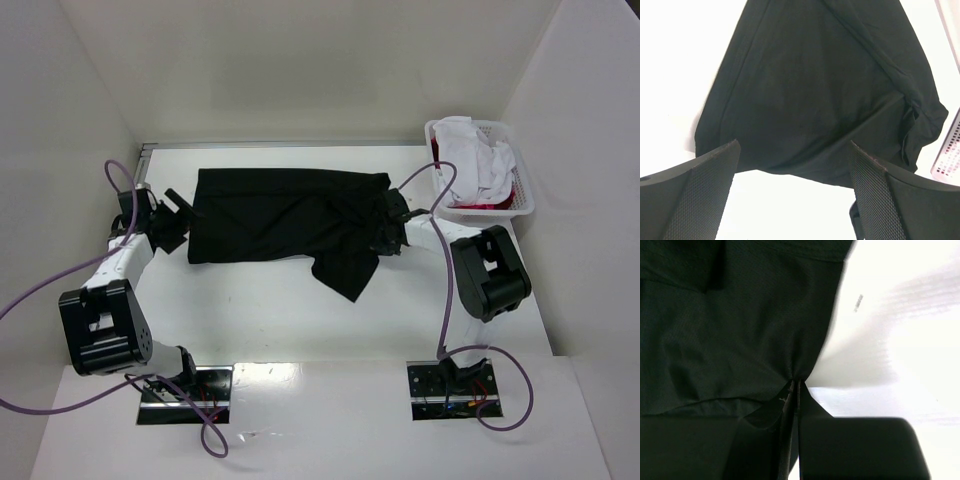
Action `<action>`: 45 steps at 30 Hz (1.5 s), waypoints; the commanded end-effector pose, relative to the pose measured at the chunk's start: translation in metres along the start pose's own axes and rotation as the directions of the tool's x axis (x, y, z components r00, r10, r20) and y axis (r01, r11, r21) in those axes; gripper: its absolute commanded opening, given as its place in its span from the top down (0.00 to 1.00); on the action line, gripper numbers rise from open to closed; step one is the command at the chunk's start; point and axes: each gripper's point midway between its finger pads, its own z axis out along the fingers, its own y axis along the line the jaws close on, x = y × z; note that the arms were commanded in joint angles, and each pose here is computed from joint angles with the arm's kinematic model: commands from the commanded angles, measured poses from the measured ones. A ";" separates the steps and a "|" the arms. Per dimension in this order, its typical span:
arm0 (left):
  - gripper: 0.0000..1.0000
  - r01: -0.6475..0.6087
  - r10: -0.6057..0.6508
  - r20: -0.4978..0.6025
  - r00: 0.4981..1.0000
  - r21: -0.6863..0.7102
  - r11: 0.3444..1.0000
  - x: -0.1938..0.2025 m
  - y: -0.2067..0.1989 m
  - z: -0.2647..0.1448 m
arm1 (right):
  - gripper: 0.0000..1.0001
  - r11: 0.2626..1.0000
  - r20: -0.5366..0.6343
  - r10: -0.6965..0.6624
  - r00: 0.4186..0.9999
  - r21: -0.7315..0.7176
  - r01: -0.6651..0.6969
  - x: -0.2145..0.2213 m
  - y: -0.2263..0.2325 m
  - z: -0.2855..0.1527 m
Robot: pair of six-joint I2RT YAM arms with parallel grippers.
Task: Fold and stack the t-shirts
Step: Grap the side of the flattened tshirt closest away from the robot with both arms
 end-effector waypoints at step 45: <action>0.32 0.169 -0.191 -0.099 0.977 -0.200 0.965 0.067 0.067 0.008 | 0.10 0.973 -0.028 0.041 0.999 -0.224 -0.046 0.072 0.030 -0.069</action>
